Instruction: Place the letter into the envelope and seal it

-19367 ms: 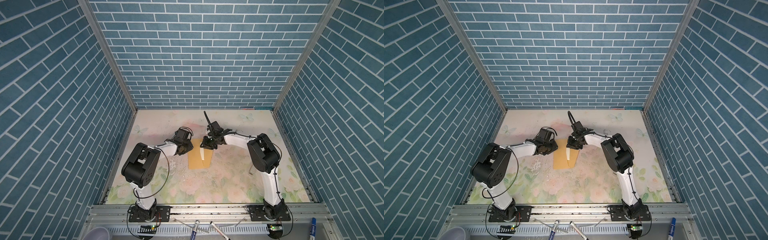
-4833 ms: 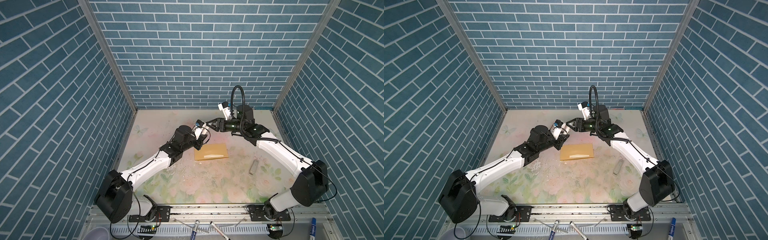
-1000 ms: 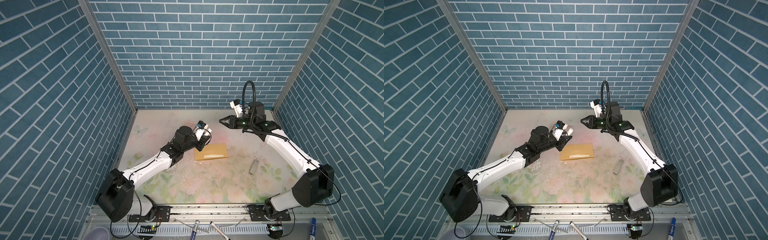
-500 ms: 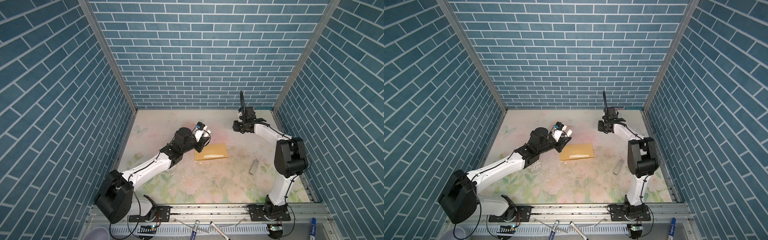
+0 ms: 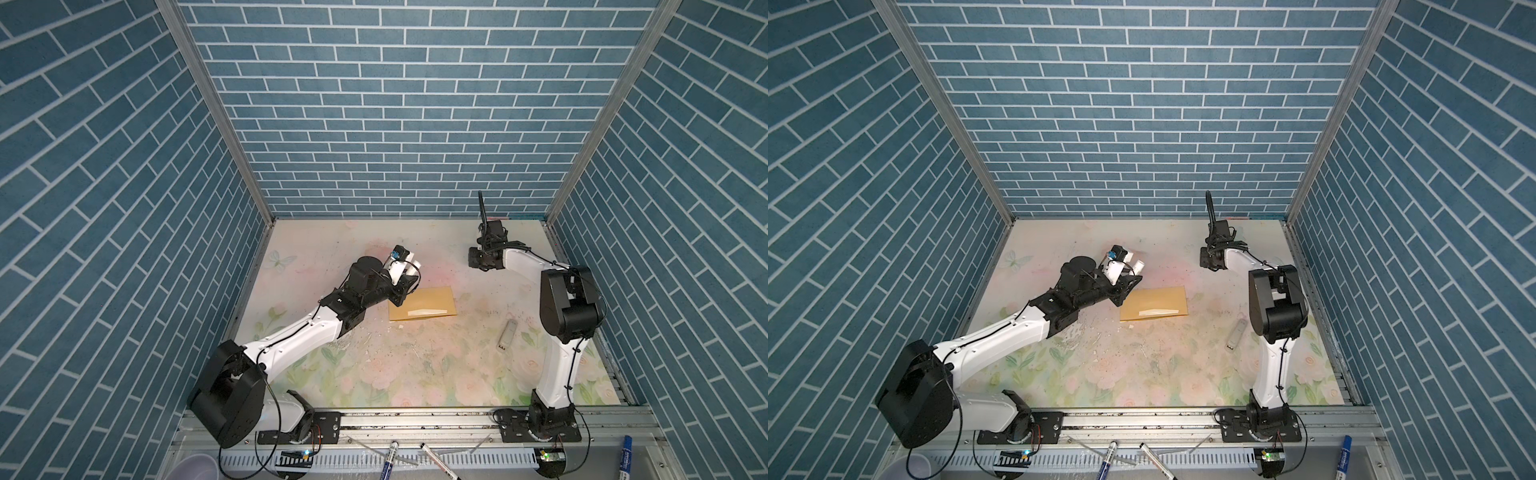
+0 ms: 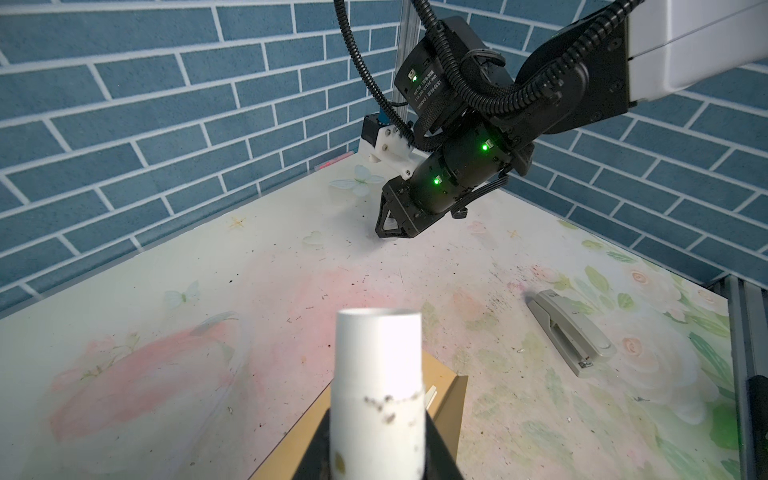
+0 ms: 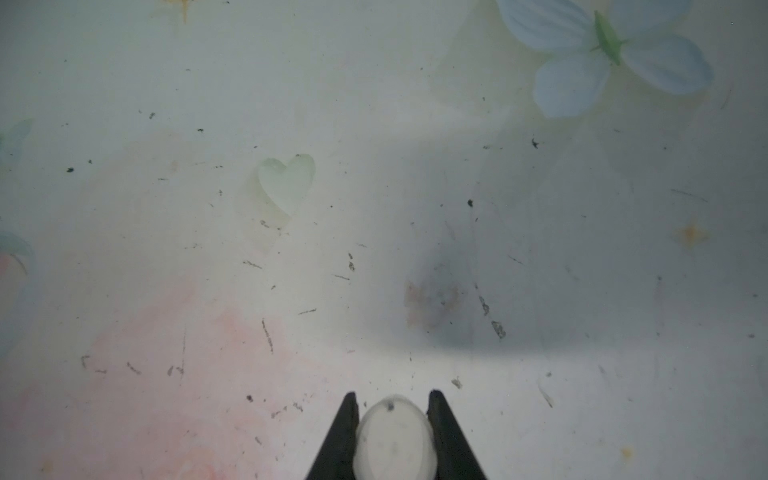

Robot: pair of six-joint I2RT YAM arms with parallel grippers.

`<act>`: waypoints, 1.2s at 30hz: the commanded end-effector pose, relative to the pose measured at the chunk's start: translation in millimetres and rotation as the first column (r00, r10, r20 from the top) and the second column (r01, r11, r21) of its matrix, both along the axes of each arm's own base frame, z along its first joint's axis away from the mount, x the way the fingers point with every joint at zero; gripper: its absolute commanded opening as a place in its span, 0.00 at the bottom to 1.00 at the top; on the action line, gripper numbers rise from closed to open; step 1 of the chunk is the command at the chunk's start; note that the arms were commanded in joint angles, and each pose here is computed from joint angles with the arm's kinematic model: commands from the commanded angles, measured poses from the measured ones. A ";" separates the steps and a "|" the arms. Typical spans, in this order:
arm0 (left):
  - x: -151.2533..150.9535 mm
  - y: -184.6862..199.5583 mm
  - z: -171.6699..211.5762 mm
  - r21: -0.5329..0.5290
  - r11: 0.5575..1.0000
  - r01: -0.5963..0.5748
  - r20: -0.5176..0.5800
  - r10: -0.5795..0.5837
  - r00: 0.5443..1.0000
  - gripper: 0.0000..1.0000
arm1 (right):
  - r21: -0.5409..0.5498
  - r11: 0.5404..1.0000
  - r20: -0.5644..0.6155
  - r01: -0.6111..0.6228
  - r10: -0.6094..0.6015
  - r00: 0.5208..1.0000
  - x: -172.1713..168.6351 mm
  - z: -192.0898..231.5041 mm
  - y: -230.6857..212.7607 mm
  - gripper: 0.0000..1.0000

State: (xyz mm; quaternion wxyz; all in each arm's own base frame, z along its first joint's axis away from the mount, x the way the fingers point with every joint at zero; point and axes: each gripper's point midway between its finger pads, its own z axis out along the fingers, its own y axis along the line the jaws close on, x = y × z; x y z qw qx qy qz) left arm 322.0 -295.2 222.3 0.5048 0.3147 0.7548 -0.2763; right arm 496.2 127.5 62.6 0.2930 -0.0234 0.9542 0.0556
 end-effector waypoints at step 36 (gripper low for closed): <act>7.1 3.4 18.0 -0.094 0.994 -0.053 0.056 0.059 0.997 0.00 | 0.066 0.997 0.059 -0.038 0.034 0.998 -52.6 49.3 -3.7 0.67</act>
